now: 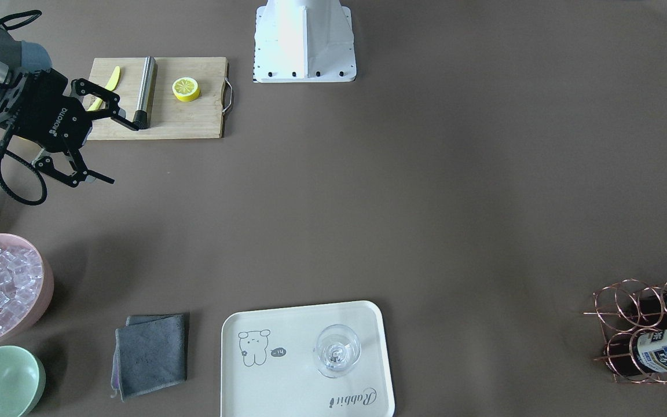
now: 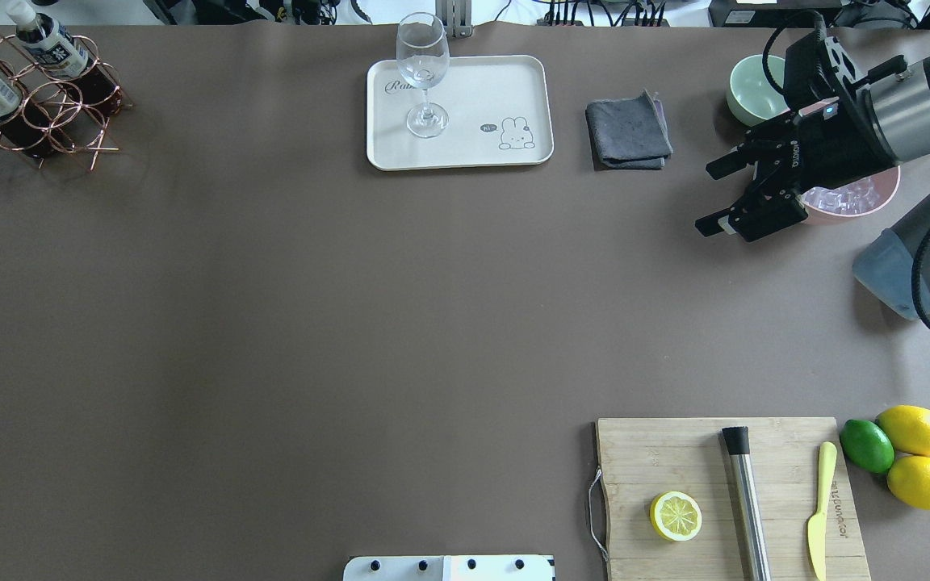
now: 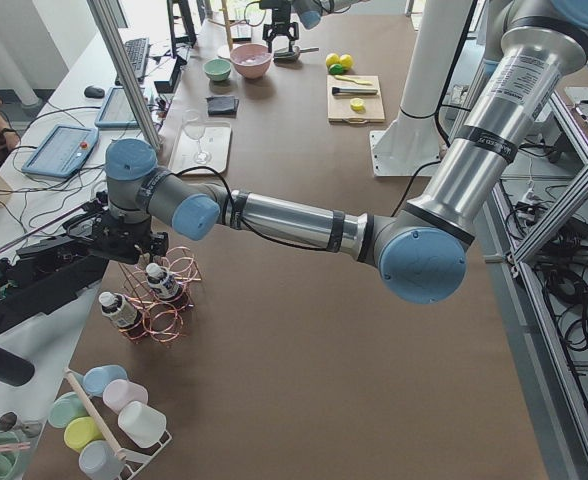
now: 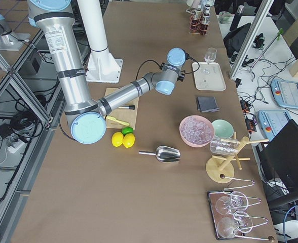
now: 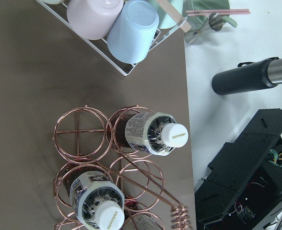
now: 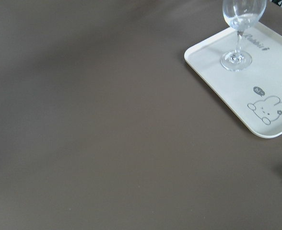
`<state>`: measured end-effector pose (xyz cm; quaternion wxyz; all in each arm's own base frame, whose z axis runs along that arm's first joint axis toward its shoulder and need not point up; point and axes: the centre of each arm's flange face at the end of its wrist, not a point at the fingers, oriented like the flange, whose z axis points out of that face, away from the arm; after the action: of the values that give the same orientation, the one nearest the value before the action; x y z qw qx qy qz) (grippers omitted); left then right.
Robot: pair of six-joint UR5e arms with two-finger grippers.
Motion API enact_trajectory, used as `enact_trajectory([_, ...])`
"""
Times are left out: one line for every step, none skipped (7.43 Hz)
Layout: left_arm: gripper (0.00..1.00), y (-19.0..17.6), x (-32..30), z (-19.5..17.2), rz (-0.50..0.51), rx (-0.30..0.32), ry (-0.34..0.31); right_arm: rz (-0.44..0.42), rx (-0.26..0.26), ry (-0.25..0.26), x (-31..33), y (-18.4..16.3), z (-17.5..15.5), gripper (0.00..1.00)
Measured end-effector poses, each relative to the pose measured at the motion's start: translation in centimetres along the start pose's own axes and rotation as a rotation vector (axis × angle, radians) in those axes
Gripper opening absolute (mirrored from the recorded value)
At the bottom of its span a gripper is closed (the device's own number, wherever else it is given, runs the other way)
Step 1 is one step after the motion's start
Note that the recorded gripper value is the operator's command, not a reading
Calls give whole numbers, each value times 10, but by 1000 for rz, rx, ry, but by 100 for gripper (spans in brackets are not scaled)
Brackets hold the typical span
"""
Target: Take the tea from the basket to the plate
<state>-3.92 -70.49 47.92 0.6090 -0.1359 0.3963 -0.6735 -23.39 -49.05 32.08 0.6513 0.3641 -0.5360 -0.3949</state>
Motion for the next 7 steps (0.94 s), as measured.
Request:
enact_trajectory([96,8,3,7,0,-1,-5,-25,76,-14,-9,0,-5,98])
enact_trajectory([85,13,7,9,-1,10,-2,-56,159,-35,-18,2,-9,98])
enact_trajectory([73,16,11,11,-1,17,3,-91,257,-48,-26,8,-9,98])
enact_trajectory([70,17,14,12,1,19,7,-106,361,-59,-31,18,0,98])
enact_trajectory([70,17,16,14,3,20,9,-114,470,-72,-35,29,12,99])
enact_trajectory([69,19,17,16,6,19,9,-122,582,-83,-40,41,25,99])
enact_trajectory([43,21,17,18,6,16,9,-130,670,-99,-45,51,36,99])
